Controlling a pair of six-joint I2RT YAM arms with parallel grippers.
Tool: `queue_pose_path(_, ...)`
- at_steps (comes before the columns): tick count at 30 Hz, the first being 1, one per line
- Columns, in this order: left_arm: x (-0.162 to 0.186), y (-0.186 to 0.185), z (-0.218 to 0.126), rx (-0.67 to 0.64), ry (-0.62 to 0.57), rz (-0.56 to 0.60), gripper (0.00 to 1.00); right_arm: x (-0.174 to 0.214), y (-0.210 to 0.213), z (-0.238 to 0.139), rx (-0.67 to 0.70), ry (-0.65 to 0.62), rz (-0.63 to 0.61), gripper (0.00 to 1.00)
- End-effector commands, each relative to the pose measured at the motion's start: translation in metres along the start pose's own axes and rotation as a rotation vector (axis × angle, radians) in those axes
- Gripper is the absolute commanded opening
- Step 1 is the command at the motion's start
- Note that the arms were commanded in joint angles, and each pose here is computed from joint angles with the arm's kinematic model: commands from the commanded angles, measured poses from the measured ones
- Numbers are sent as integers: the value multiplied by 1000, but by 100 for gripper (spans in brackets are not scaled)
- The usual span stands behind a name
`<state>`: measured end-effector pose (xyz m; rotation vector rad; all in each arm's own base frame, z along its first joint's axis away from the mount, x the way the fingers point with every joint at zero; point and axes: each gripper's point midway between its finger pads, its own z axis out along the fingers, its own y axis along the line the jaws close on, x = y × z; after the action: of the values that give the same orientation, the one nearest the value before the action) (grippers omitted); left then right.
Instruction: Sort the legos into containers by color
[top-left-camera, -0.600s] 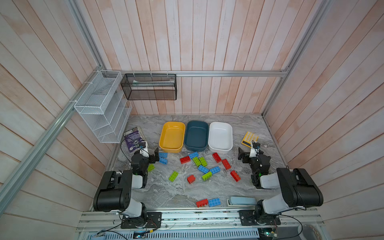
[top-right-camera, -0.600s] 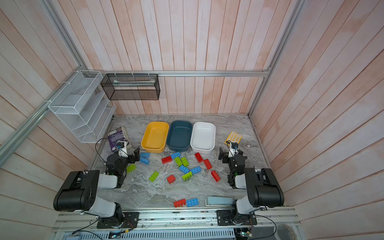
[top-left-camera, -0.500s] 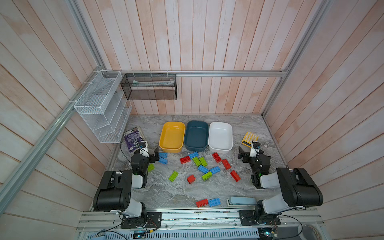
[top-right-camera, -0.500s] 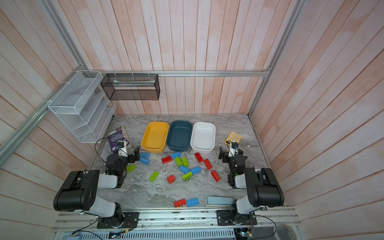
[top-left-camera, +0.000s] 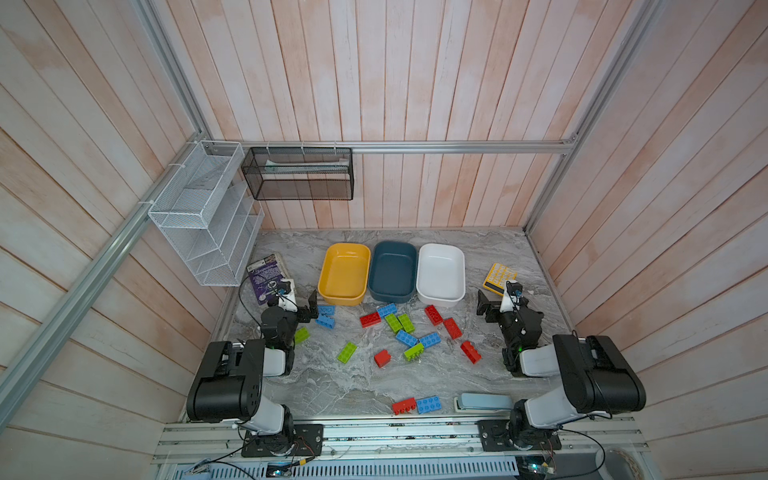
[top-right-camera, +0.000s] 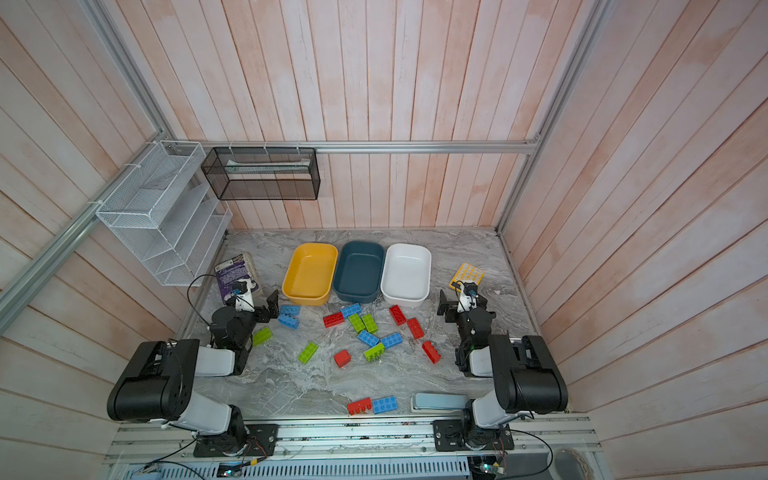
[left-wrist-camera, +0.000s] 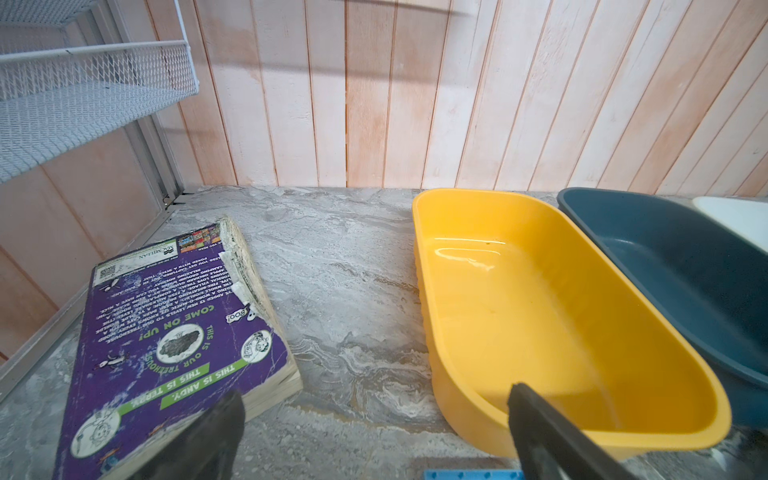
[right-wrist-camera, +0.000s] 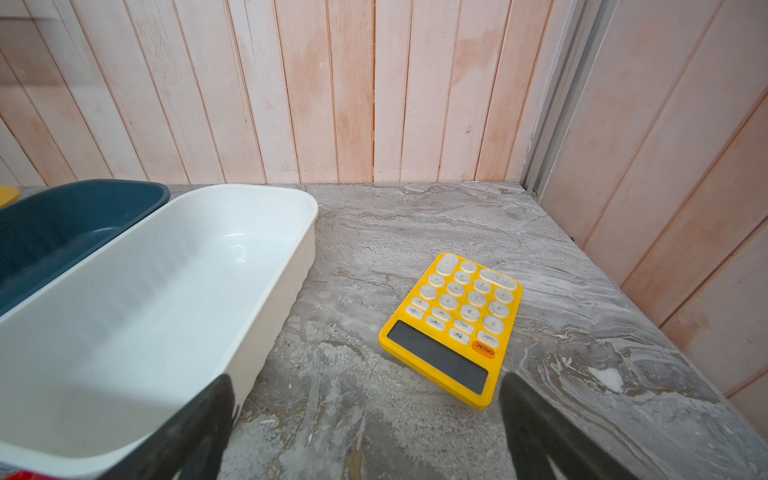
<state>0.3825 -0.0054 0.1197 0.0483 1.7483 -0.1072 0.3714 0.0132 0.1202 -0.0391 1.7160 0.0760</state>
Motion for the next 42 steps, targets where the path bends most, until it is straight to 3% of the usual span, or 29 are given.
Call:
queue_pose_path(1, -9, 0, 4, 9, -31, 16, 100, -10, -1, 4, -6, -33, -14, 99)
queue_pose_path(20, -8, 1, 6, 8, -23, 11, 100, -9, -1, 4, -6, -29, -13, 99)
queue_pose_path(24, -18, 30, 9, -166, 5, -51, 100, -23, -15, 9, 107, -6, 13, 99)
queue_pose_path(28, -45, 51, 10, -327, 43, -92, 100, -39, -16, 9, 159, 66, 127, 99)
queue_pose_path(31, -77, 55, -5, -370, 14, -224, 100, -68, -1, 2, 161, 59, 150, 99)
queue_pose_path(36, -122, 28, -41, -271, 7, -467, 100, -106, 52, -13, 70, 132, 112, 99)
queue_pose_path(42, -136, -7, -89, -178, 62, -519, 100, -103, 149, -51, -200, 269, 58, 100)
